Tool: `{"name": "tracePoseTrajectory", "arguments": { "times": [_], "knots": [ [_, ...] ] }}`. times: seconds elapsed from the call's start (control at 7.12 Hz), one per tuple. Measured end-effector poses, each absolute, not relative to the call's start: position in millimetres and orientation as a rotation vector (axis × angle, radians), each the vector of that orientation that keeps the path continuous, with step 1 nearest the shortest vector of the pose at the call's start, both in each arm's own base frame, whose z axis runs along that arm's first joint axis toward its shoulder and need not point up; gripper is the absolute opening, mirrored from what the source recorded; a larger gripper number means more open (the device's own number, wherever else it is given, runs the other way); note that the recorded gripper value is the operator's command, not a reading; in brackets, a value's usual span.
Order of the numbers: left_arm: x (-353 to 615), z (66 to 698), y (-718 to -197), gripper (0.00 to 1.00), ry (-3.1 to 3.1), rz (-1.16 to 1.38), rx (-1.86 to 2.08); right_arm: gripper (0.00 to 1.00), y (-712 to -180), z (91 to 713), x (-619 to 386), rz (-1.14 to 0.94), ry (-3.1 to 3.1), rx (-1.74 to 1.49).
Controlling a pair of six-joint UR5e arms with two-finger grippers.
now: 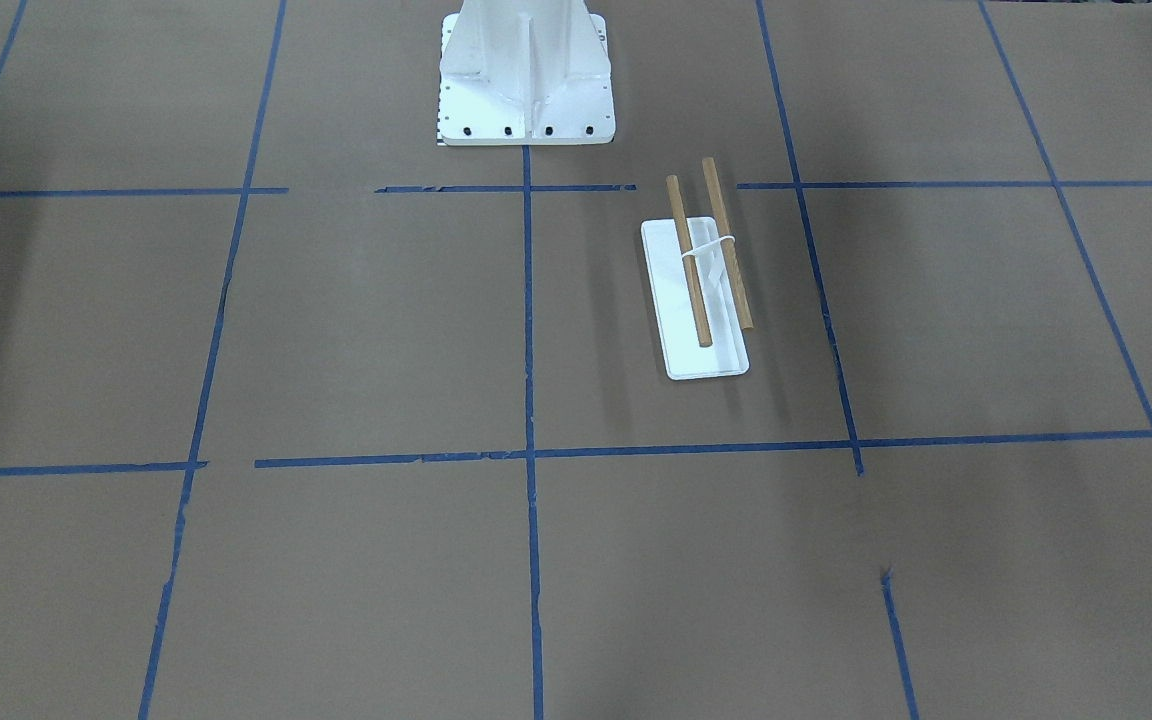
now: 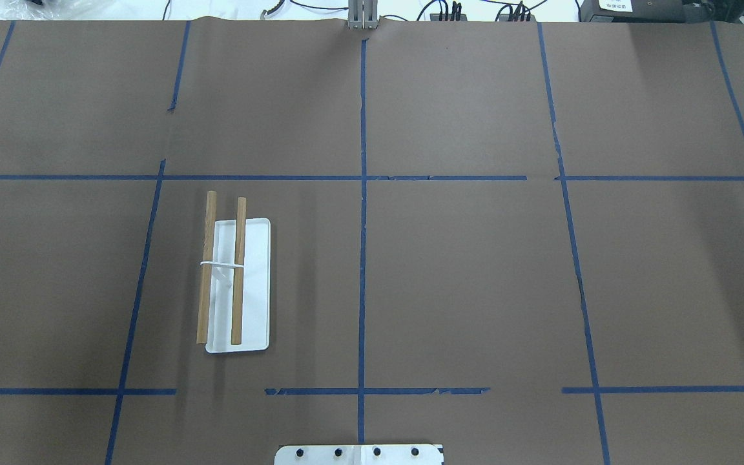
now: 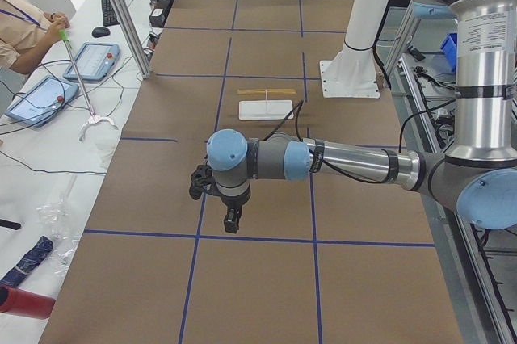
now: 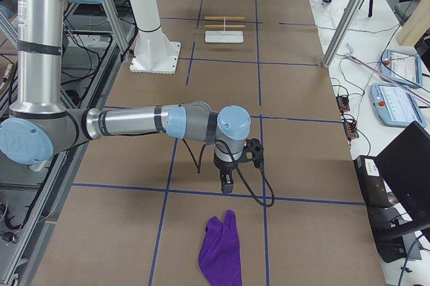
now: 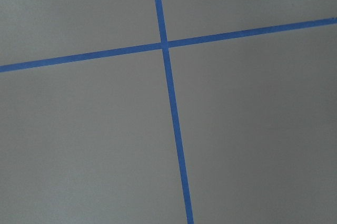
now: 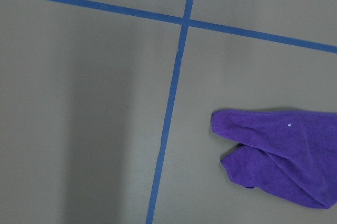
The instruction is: Hang towel on rack
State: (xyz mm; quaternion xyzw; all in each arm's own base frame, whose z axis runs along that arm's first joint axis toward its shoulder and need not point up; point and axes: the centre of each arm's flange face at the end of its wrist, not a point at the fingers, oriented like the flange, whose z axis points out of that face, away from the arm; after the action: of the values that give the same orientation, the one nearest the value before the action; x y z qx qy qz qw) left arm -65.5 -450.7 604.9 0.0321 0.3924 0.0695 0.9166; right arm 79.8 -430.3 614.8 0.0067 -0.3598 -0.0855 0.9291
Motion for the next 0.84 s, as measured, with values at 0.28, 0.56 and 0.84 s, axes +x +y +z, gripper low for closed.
{"name": "tracePoseTrajectory", "arguments": {
  "times": [0.28,0.56,0.84],
  "knots": [
    [-65,600,-451,1.0,0.807,0.148,0.077,1.0,-432,612,80,-0.182,-0.735,0.029],
    [-68,586,-455,1.0,0.771,0.163,0.107,1.0,-440,599,80,-0.218,-0.721,0.12],
    [-73,543,-473,1.0,0.699,0.21,0.217,1.0,-459,562,80,-0.28,-0.698,0.28]
  ]
}}
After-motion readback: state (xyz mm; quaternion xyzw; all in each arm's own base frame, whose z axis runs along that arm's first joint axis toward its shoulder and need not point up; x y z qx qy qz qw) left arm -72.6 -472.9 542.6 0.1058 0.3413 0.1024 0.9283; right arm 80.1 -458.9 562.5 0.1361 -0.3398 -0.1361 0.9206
